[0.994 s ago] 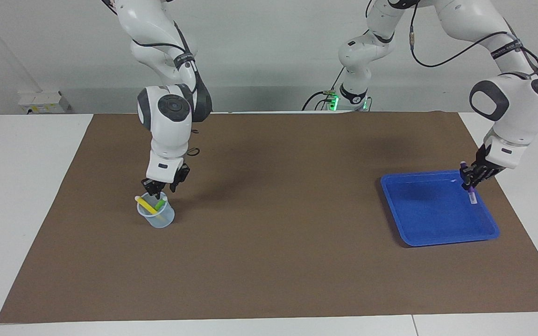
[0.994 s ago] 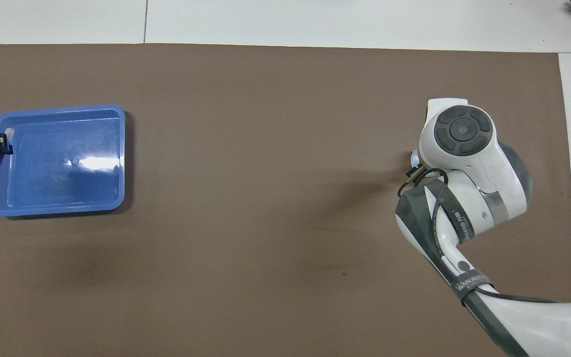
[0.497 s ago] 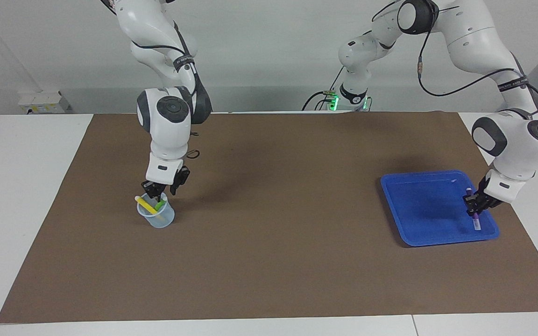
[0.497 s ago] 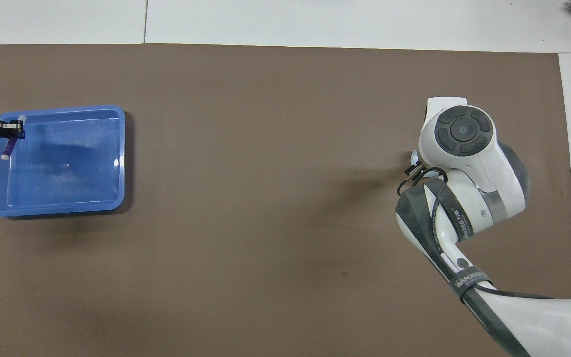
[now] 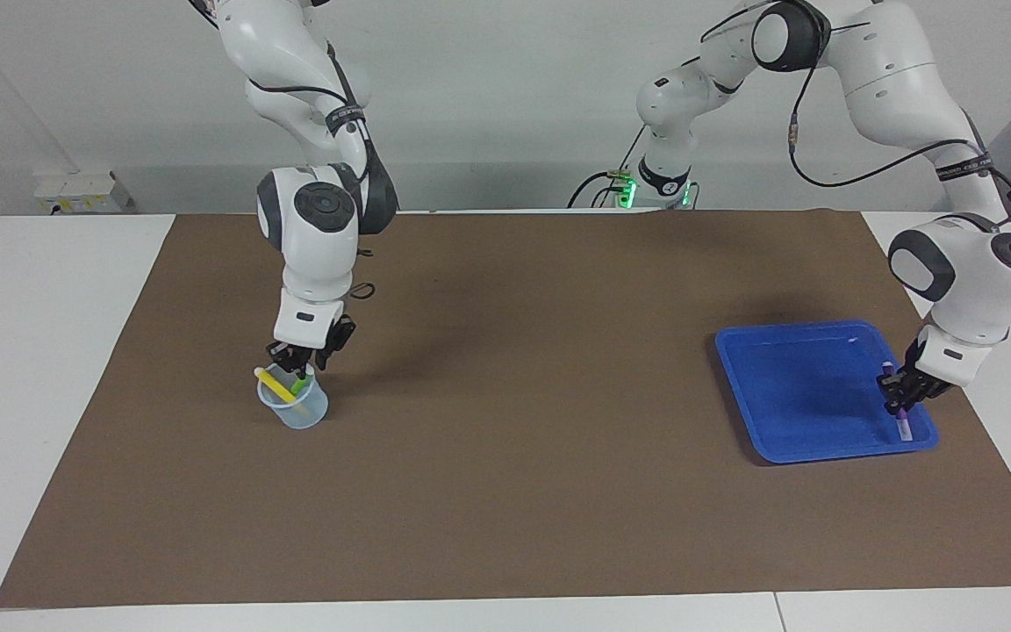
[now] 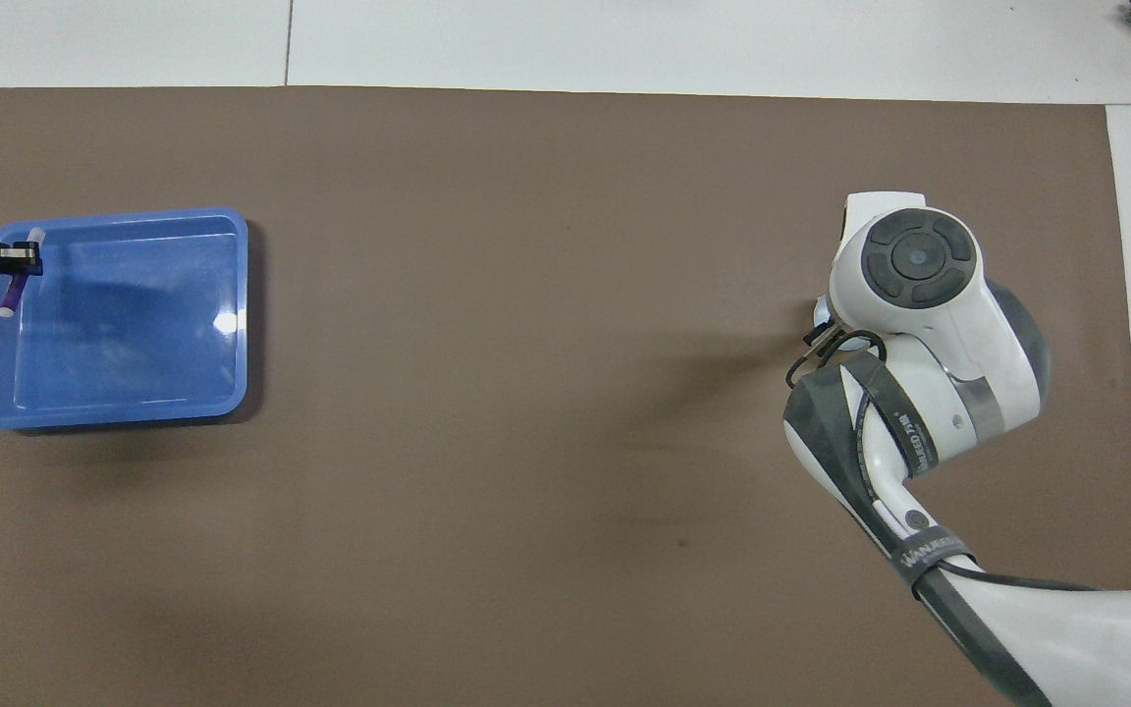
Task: Right arm passes pens to left for tray arrangement
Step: 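Lower the purple pen into the tray and open the left gripper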
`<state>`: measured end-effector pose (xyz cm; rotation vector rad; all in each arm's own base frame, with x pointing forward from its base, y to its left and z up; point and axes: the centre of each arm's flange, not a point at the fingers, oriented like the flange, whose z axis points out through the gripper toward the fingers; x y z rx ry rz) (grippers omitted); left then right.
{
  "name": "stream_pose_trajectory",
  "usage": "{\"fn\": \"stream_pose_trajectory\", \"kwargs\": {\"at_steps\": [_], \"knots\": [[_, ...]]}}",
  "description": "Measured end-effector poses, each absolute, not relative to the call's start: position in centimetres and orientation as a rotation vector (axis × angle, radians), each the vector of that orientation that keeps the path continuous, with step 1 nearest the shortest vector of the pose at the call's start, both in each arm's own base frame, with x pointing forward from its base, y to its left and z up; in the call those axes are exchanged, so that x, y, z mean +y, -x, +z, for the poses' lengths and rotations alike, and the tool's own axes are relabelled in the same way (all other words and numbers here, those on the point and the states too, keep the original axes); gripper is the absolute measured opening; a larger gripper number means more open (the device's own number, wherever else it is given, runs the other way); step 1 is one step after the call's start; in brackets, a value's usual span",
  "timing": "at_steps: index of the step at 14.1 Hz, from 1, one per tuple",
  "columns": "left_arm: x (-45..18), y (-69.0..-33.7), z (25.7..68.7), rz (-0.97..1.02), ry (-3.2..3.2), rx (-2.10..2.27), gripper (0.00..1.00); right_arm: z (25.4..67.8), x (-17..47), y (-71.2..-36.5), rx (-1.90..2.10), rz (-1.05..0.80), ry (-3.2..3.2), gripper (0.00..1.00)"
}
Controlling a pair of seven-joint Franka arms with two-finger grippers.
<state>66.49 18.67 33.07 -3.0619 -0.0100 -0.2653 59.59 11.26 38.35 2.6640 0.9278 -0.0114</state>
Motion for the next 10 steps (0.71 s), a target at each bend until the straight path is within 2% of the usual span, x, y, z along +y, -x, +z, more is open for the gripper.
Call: {"fn": "stream_pose_trajectory", "kwargs": {"at_steps": [3,10], "knots": [[18.2,-65.9,31.7,-0.247,3.070,-0.002,0.18,38.4,11.0,-59.7,0.923,-0.004,-2.666,0.36],[18.5,-65.5,31.3,-0.251,3.070,-0.009,0.18,38.2,11.1,-59.8,0.926,0.001,-2.667,0.33]]}}
